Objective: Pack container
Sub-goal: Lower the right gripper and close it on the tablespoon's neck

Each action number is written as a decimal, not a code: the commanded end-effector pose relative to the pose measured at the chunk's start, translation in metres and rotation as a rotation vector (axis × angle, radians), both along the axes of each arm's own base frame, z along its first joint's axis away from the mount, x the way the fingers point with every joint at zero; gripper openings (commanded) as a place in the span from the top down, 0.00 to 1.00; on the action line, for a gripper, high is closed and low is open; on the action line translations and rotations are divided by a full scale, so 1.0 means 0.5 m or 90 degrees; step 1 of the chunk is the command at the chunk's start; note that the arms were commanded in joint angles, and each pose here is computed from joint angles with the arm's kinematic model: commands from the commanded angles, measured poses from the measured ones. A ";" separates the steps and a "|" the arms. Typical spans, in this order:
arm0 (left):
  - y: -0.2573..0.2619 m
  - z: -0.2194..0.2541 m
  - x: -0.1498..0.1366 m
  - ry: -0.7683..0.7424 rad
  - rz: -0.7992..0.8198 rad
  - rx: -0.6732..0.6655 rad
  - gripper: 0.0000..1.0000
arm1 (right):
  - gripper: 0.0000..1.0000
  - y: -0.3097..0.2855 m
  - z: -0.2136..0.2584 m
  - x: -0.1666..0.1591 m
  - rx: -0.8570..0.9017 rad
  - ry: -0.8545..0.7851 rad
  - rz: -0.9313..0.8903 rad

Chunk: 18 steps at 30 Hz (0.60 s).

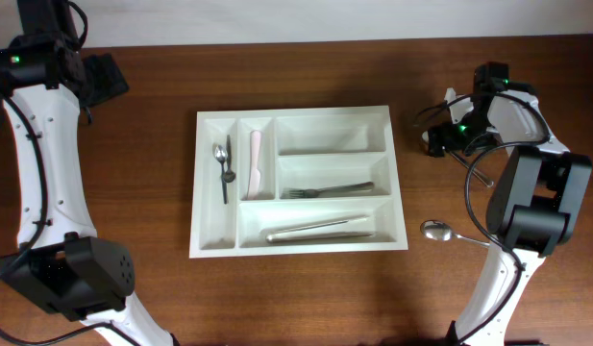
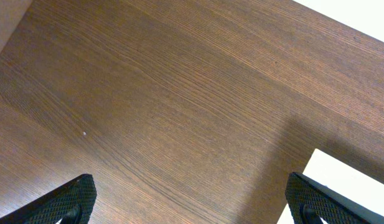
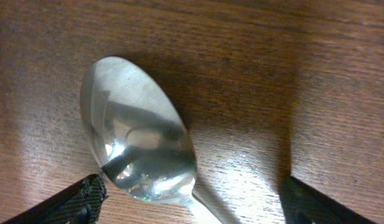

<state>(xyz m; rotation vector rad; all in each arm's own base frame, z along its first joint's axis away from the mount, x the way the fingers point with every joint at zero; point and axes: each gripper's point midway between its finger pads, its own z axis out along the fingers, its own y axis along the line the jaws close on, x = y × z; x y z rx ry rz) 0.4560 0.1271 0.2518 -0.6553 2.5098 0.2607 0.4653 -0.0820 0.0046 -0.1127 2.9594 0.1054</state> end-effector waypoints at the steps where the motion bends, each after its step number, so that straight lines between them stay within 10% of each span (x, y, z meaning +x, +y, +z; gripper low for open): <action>1: 0.003 0.010 -0.001 -0.007 0.005 0.005 0.01 | 0.20 0.015 -0.020 -0.016 0.022 0.017 0.014; 18: 0.004 0.011 -0.001 -0.008 0.005 0.005 0.01 | 0.96 0.016 -0.020 -0.020 0.024 0.022 0.011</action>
